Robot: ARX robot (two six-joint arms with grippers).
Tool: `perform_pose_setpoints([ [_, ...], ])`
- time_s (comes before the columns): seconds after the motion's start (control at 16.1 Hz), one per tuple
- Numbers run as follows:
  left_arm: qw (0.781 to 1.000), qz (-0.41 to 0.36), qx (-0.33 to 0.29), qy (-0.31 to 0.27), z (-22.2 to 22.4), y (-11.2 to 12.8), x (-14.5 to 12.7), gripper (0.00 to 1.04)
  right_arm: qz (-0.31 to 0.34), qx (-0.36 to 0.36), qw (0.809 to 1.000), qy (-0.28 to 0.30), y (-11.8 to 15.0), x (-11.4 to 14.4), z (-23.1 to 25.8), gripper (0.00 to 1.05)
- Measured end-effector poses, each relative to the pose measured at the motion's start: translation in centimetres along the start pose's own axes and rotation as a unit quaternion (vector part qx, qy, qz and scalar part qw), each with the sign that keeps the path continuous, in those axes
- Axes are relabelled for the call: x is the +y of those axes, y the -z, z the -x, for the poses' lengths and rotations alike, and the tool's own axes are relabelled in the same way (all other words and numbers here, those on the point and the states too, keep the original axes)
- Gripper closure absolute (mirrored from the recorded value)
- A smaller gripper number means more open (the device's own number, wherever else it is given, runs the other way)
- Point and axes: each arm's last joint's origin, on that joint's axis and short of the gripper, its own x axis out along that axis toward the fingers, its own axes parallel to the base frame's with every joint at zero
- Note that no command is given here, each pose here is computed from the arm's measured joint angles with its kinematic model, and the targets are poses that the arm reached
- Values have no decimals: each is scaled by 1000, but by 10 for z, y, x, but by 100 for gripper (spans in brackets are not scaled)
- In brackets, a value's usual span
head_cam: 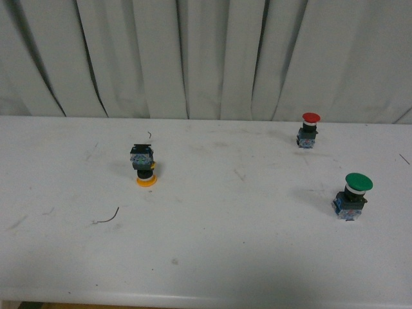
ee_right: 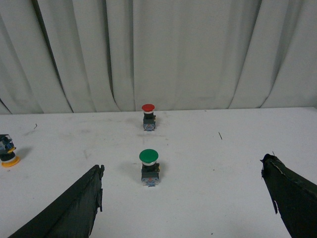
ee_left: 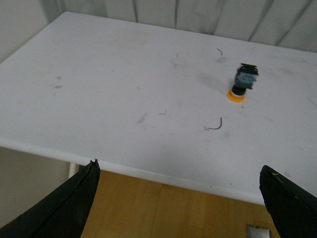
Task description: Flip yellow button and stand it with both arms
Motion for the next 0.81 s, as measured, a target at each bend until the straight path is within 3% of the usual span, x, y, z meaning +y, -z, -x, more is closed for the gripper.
perform_pose_setpoints([
  [0.25,997,36,-63,3,-20,-41,-6,7,0,0,1000,0,0,0,0,6],
  [0.56,994,33,-80,62,-106,-93,-26,7,0,1,1000,0,0,0,0,6],
  [0.81,994,-30,14,106,-202,-100,-75,7,0,1,1000,1,0,0,0,6],
])
